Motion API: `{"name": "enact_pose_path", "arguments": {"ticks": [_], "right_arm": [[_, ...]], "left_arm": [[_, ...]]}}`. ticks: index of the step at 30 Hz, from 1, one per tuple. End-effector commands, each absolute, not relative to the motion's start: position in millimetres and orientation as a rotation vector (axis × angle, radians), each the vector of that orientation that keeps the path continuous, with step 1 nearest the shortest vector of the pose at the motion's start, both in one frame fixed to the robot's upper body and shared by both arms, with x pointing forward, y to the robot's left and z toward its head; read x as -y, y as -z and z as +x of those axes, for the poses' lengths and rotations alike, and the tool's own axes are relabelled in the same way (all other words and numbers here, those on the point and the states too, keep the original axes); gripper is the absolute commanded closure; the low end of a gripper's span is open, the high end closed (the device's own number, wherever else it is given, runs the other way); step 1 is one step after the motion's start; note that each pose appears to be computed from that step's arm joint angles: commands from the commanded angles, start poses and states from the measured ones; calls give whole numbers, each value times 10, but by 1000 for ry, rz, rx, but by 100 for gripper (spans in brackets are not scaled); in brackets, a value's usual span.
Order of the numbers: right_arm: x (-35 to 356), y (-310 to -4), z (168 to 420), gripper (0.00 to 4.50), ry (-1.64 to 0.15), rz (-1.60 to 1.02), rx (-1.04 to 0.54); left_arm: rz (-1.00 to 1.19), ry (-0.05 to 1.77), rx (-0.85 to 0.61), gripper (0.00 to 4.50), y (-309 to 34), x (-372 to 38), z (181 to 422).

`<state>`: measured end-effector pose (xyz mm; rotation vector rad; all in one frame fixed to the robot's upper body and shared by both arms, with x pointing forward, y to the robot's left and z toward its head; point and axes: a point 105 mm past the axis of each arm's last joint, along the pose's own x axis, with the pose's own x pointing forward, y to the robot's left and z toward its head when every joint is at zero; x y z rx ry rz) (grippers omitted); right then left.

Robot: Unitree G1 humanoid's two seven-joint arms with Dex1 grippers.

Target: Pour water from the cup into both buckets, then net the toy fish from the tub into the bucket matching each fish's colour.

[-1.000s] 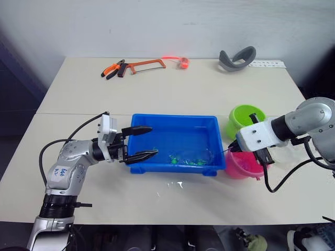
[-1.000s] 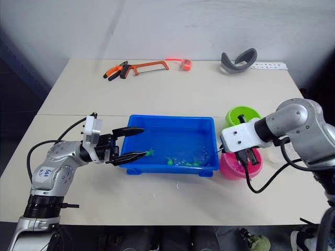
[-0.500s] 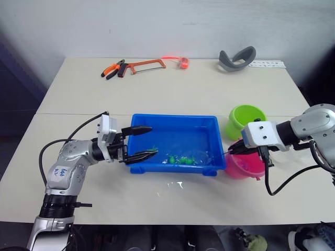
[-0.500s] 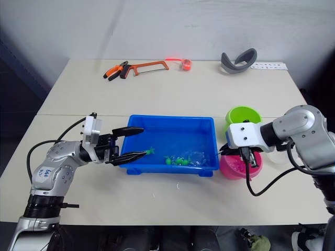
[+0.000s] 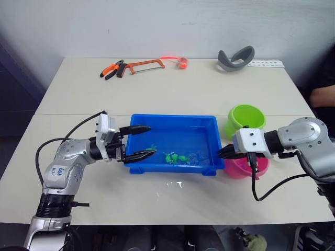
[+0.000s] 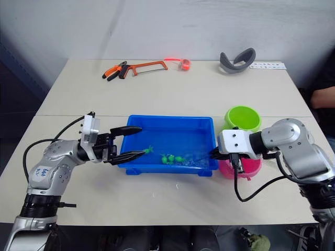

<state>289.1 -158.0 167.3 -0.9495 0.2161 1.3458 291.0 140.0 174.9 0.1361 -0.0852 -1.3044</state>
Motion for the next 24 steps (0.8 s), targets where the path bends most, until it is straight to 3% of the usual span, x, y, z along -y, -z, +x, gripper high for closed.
{"name": "enact_pose_path", "arguments": {"ticks": [1, 12, 24], "right_arm": [[1540, -1814, 2898, 450, -1305, -935, -125], [1590, -1725, 2831, 450, -1283, -885, -122], [1529, -1658, 2959, 450, -1166, -840, -16]], "left_arm": [[199, 1320, 90, 5, -1814, -1499, 2893], [293, 1362, 33, 5, -1834, -1698, 2940], [298, 1359, 38, 5, -1913, -1711, 2996]]}}
